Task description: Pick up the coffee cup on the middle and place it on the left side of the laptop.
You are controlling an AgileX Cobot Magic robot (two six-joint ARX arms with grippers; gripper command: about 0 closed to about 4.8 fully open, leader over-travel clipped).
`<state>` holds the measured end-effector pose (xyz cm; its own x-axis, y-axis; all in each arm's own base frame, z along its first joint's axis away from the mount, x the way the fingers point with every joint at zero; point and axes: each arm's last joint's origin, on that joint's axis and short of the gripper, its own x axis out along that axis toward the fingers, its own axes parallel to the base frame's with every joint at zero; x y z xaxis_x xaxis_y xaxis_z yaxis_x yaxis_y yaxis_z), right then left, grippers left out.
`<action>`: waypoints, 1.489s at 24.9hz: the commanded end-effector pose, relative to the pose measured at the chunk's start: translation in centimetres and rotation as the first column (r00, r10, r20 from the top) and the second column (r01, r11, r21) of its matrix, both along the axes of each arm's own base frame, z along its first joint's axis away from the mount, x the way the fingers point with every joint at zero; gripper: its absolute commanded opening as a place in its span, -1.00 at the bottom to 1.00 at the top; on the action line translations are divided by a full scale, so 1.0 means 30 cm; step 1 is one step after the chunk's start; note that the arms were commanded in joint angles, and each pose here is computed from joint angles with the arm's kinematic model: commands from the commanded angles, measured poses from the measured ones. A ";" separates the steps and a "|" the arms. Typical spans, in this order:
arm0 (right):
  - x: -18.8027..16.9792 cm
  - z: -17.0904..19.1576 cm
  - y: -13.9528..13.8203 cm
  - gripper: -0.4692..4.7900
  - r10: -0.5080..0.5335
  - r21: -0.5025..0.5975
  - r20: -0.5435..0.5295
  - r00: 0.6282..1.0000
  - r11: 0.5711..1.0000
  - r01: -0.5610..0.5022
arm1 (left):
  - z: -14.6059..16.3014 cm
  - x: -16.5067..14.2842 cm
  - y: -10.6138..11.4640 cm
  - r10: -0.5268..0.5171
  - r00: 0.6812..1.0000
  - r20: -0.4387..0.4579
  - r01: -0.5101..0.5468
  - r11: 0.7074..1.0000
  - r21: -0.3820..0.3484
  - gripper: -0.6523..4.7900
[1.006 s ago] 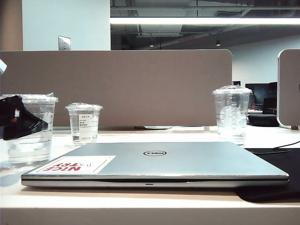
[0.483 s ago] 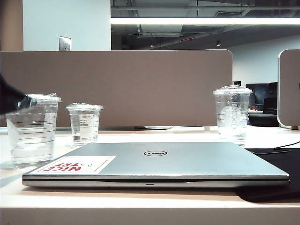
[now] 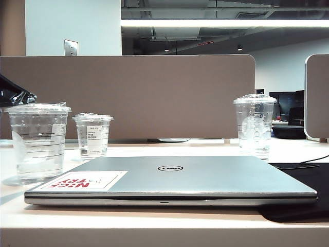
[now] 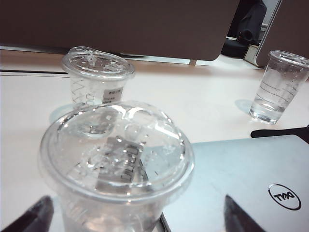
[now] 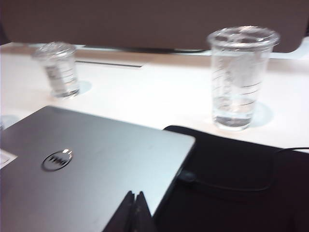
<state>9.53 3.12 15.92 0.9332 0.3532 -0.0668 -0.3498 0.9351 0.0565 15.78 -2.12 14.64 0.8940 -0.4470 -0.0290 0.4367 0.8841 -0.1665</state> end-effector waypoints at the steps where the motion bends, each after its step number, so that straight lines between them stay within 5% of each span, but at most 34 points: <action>1: 0.000 0.006 -0.010 -0.84 -0.029 0.009 0.030 0.999 1.000 0.029 | 0.018 -0.031 0.003 -0.003 1.000 -0.006 0.004 0.999 0.050 1.00; 3: 0.000 0.008 -0.013 -0.84 -0.040 0.011 0.036 0.999 0.999 0.039 | 0.029 -0.049 0.004 -0.004 1.000 0.001 0.004 0.998 0.062 0.69; 5: 0.000 0.010 -0.021 -0.84 -0.060 0.013 0.045 0.997 0.998 0.060 | 0.058 -0.089 0.006 -0.003 0.999 0.046 0.000 0.998 0.068 -0.50; 6: 0.000 0.011 -0.023 -0.84 -0.067 0.014 0.048 0.997 0.998 0.066 | 0.066 -0.098 0.008 0.009 0.998 0.061 -0.013 0.998 0.067 -0.67; 16: 0.007 0.015 -0.079 -0.84 -0.240 0.019 0.062 0.969 0.971 0.239 | 0.087 -0.210 0.041 0.292 0.955 0.059 -0.296 0.952 0.073 -0.78; 20: 0.007 0.015 -0.081 -0.84 -0.245 0.019 0.063 0.968 0.970 0.244 | 0.089 -0.218 0.047 0.343 0.939 0.021 -0.341 0.925 0.165 -0.78; 27: 0.007 0.014 -0.081 -0.84 -0.245 0.018 0.060 0.968 0.969 0.244 | 0.090 -0.218 0.060 0.455 0.889 0.039 -0.454 0.871 0.187 -0.78; 33: 0.007 0.014 -0.081 -0.84 -0.244 0.018 0.060 0.968 0.970 0.244 | 0.087 -0.215 0.056 0.417 0.907 0.061 -0.420 0.884 0.207 -0.78; 37: 0.007 0.014 -0.081 -0.84 -0.244 0.018 0.060 0.968 0.970 0.243 | 0.061 -0.202 0.046 0.330 0.936 0.121 -0.348 0.919 0.184 -0.78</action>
